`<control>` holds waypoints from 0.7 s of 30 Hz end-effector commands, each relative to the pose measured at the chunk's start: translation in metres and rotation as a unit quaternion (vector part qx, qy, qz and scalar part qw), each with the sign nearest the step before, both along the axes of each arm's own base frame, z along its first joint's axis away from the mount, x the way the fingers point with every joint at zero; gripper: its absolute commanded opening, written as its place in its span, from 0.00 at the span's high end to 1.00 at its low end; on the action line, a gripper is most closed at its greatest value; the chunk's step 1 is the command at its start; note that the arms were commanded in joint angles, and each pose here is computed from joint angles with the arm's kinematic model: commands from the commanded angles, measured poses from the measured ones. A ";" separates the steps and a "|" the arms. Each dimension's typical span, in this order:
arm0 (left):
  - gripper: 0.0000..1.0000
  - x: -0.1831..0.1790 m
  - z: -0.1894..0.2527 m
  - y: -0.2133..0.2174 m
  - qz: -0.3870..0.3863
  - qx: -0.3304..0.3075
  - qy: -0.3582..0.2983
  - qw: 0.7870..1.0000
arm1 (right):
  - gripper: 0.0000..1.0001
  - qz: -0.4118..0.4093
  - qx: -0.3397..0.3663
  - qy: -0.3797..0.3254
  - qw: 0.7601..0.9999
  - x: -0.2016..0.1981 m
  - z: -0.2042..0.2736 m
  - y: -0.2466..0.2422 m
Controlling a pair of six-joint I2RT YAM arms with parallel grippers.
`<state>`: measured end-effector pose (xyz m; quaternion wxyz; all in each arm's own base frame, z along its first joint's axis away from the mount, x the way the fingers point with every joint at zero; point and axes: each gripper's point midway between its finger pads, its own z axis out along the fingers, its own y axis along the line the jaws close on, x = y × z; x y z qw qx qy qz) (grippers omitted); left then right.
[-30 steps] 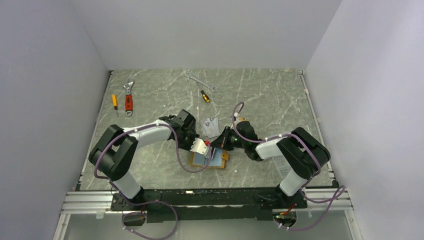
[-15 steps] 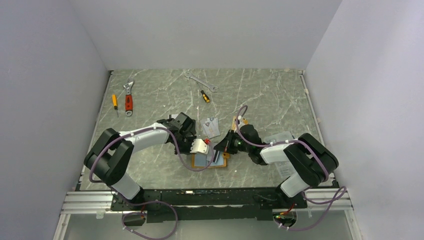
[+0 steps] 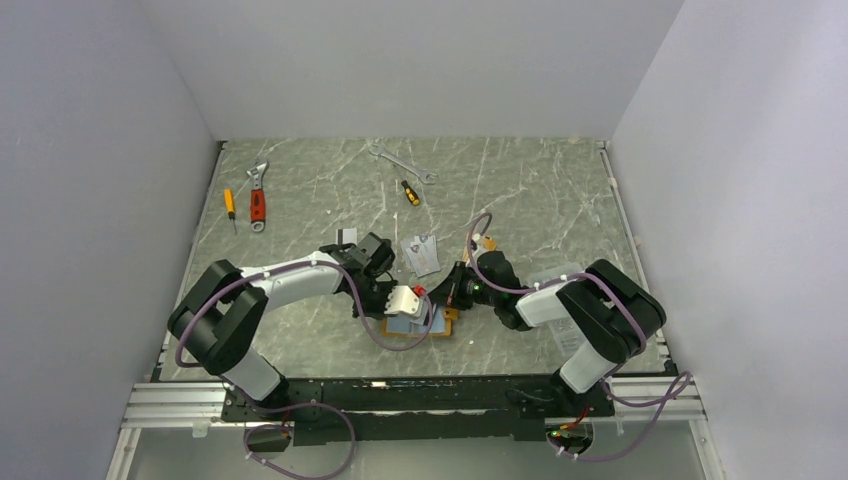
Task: Put the credit cards into the card holder
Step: Insert the credit card into the card holder.
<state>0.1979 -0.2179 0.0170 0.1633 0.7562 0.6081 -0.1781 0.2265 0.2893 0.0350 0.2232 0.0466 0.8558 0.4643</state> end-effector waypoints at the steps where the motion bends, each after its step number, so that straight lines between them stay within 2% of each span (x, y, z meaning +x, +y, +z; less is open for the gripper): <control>1: 0.80 -0.019 -0.008 0.001 -0.010 0.006 0.018 1.000 | 1.00 -0.003 0.002 -0.011 1.000 0.000 -0.001 0.001; 13: 0.84 -0.056 -0.011 -0.003 -0.002 0.005 0.081 0.997 | 1.00 -0.014 0.009 -0.017 1.000 -0.002 -0.005 -0.002; 21: 0.85 -0.057 -0.015 -0.007 0.028 0.012 0.088 0.996 | 1.00 -0.006 0.023 -0.024 0.999 -0.003 -0.002 0.004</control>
